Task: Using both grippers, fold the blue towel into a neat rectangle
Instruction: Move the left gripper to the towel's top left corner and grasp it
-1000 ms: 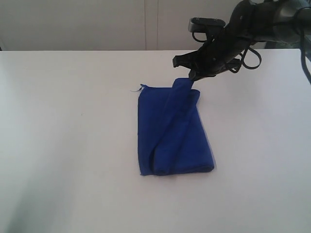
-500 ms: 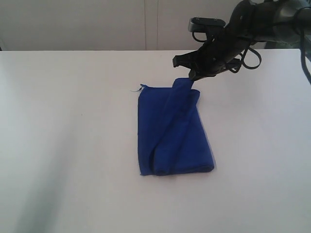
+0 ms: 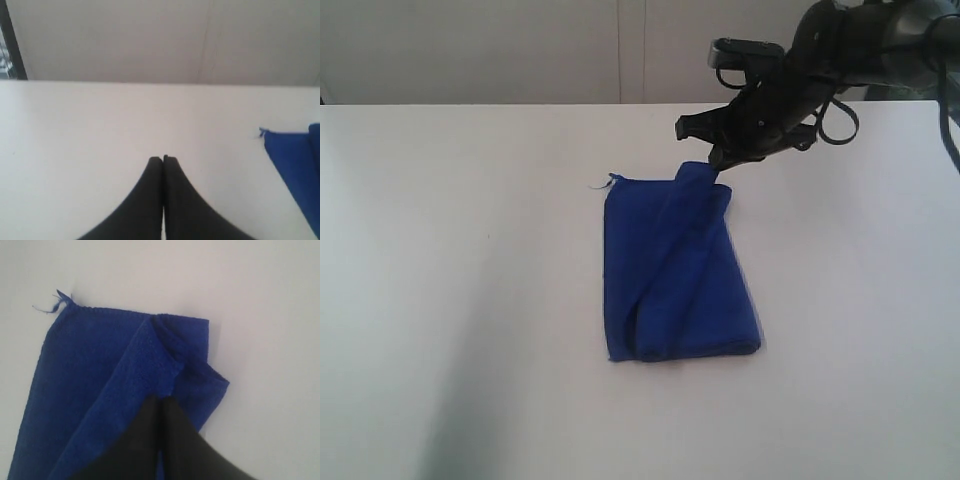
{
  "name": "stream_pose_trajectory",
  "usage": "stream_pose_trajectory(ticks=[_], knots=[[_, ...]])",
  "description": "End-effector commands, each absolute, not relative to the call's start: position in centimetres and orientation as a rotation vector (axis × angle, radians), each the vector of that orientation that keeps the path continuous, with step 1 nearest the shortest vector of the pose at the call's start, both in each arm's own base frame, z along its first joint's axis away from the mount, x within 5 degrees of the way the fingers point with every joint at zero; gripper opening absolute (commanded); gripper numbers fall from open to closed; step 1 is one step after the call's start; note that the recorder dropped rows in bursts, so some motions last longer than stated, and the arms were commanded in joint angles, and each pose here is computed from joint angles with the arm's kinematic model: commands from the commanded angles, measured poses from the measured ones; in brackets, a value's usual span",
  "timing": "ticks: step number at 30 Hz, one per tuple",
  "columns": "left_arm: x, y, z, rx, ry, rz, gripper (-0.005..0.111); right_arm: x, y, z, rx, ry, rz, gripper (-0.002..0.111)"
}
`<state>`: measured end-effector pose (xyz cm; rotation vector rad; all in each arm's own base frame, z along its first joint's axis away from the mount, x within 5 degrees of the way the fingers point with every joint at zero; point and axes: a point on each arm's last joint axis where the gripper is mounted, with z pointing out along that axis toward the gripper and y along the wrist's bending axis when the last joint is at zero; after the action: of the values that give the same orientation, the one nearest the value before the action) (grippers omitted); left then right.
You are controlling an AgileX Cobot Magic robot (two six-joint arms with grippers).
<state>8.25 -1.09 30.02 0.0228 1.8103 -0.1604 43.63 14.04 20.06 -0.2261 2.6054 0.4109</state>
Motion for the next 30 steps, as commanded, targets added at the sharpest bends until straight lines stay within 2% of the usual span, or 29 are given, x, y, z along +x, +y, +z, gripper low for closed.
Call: stream_pose_trajectory(ticks=[1, 4, 8, 9, 13, 16, 19, 23, 28, 30], knots=[[13.5, -1.5, 31.7, 0.069, 2.116, -0.158, 0.0, 43.4, 13.5, 20.3, -0.206, 2.66, 0.413, 0.0], [18.5, -1.8, 31.1, 0.072, 2.293, -0.169, 0.0, 43.6, 12.8, 20.9, -0.185, 2.685, 0.415, 0.0], [25.2, -2.6, 27.5, 0.039, 2.494, -0.243, 0.0, 43.8, 11.6, 21.8, -0.184, 2.716, 0.4, 0.0], [28.1, -4.0, 25.6, 0.079, 2.55, -0.297, 0.0, 43.9, 11.3, 21.8, -0.186, 2.722, 0.386, 0.0], [35.4, -9.8, 22.9, 0.246, 2.523, -0.502, 0.0, 44.1, 11.1, 21.1, -0.199, 2.733, 0.352, 0.0], [39.1, -12.0, 21.2, 0.271, 2.543, -0.571, 0.0, 44.2, 11.1, 20.7, -0.18, 2.744, 0.351, 0.0], [43.5, -14.6, 19.0, 0.342, 2.561, -0.749, 0.0, 44.3, 11.2, 20.2, -0.164, 2.754, 0.353, 0.0], [47.3, -17.2, 17.1, 0.339, 2.472, -0.957, 0.0, 44.5, 11.2, 19.8, -0.133, 2.751, 0.355, 0.0], [48.4, -19.5, 15.9, 0.391, 2.444, -0.961, 0.0, 44.7, 11.2, 19.2, -0.119, 2.75, 0.355, 0.0], [48.4, -20.3, 15.8, 0.435, 2.434, -0.966, 0.003, 44.8, 11.2, 18.9, -0.118, 2.756, 0.353, 0.0]])
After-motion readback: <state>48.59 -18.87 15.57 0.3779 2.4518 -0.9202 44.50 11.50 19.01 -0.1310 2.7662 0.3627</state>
